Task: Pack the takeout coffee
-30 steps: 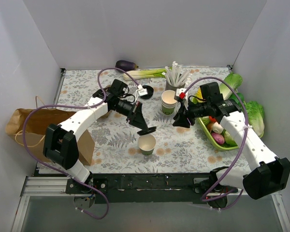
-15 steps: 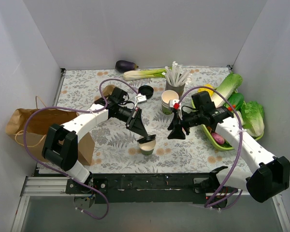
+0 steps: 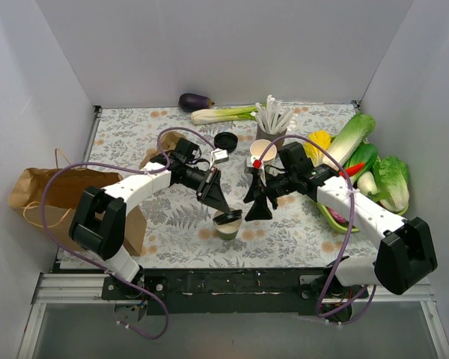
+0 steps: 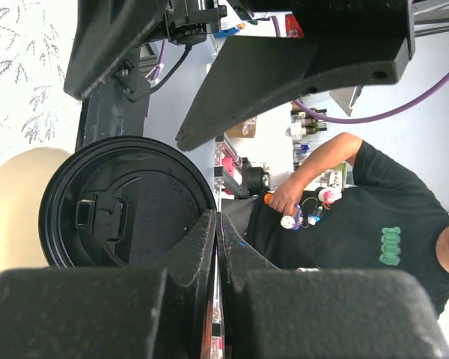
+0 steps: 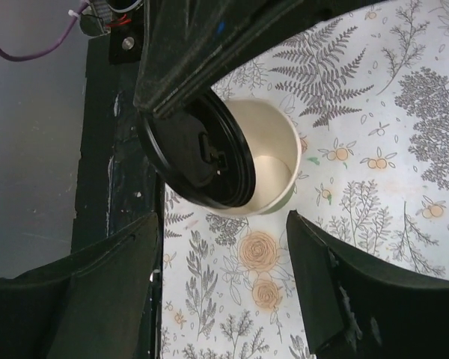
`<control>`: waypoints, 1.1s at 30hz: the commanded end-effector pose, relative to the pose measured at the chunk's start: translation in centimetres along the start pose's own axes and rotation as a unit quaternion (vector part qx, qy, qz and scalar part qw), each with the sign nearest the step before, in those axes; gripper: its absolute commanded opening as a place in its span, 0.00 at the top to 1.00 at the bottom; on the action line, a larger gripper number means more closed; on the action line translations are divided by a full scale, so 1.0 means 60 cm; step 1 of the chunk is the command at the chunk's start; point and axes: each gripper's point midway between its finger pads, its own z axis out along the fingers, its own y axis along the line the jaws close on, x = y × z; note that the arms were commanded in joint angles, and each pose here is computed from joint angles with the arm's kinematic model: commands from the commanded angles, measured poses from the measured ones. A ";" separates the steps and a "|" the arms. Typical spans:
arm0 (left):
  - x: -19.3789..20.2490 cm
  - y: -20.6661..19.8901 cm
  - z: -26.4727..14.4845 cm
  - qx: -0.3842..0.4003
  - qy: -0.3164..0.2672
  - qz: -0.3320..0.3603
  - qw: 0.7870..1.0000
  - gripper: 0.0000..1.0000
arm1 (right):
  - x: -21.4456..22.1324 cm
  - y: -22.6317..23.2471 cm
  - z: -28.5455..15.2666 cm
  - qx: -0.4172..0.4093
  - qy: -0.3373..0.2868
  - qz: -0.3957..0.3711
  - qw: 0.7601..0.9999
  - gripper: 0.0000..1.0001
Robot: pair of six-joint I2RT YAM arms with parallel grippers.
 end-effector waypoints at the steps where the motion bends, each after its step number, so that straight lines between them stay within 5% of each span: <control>1: -0.010 -0.015 0.000 0.022 0.005 0.009 1.000 1.00 | -0.025 0.005 0.018 -0.026 -0.024 -0.010 0.999 0.24; 28: -0.031 0.016 -0.004 -0.012 -0.010 0.004 1.000 1.00 | 0.014 0.011 0.045 -0.041 -0.003 0.055 0.998 0.45; 33: -0.036 0.016 -0.006 -0.021 -0.016 0.009 1.000 0.83 | 0.018 0.010 0.046 -0.039 -0.002 0.065 0.997 0.47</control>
